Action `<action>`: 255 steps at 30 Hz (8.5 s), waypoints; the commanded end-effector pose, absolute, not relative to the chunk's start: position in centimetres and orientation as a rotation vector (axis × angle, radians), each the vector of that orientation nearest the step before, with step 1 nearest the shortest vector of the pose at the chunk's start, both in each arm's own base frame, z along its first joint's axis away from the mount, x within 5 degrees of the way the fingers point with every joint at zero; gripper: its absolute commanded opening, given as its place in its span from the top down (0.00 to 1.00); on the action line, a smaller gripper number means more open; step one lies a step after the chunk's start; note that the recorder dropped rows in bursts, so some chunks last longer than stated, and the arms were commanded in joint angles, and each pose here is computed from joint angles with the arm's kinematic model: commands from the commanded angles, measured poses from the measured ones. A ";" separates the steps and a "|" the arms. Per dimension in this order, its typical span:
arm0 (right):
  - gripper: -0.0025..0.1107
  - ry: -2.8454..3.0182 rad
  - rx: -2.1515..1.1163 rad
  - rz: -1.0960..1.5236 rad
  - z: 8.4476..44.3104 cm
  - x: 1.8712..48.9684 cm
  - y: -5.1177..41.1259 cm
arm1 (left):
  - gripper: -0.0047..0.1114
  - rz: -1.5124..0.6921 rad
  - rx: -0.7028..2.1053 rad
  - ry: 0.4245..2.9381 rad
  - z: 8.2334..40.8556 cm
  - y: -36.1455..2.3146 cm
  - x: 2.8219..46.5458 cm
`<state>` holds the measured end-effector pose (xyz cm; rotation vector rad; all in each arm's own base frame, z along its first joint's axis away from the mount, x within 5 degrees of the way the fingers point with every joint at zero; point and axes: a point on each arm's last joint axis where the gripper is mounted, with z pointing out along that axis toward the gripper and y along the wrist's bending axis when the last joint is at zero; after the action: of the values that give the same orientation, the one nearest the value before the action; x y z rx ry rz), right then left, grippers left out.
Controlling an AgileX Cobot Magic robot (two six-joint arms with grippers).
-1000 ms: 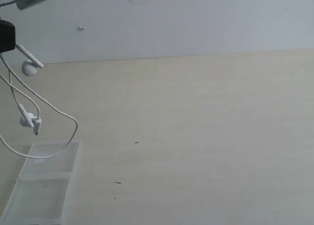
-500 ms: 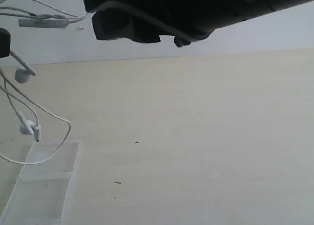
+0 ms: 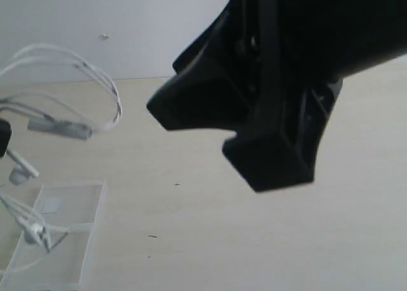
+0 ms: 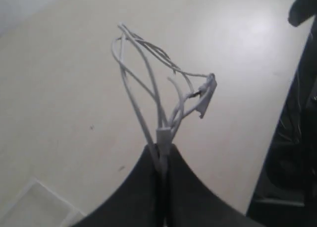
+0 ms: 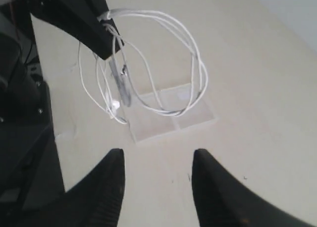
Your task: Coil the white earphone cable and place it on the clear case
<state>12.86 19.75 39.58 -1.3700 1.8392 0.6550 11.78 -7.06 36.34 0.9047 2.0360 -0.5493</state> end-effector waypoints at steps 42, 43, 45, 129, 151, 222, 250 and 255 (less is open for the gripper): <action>0.88 1.771 -1.583 0.739 38.0 16.6 26.2 | 0.96 -0.347 1.120 2.394 32.6 -5.6 14.2; 0.93 1.779 -1.566 0.732 38.2 16.5 25.9 | 0.96 -0.347 1.120 2.394 32.6 -5.6 14.2; 0.98 1.802 -1.543 0.710 38.5 16.5 25.5 | 0.96 -0.347 1.120 2.394 32.6 -5.6 14.2; 0.98 1.982 -1.241 0.672 32.0 12.1 18.2 | 0.96 -0.209 0.441 2.362 20.0 -4.4 17.6; 0.98 1.983 -1.239 0.675 32.0 12.0 18.2 | 0.96 -0.295 0.365 2.607 16.6 -4.8 18.1; 0.98 1.992 -1.221 0.707 32.0 11.9 18.3 | 0.70 -0.243 0.235 2.628 16.5 -4.2 18.3; 0.98 1.992 -1.221 0.707 32.0 11.9 18.3 | 0.39 -0.268 0.204 2.560 18.7 -4.6 20.2; 0.98 1.992 -1.221 0.707 32.0 11.9 18.3 | 0.41 -0.282 0.264 2.605 19.2 -4.8 20.2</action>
<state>12.02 18.41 31.87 -1.2294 2.0050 0.7047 20.19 -4.72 18.78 0.2353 2.5769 -0.2721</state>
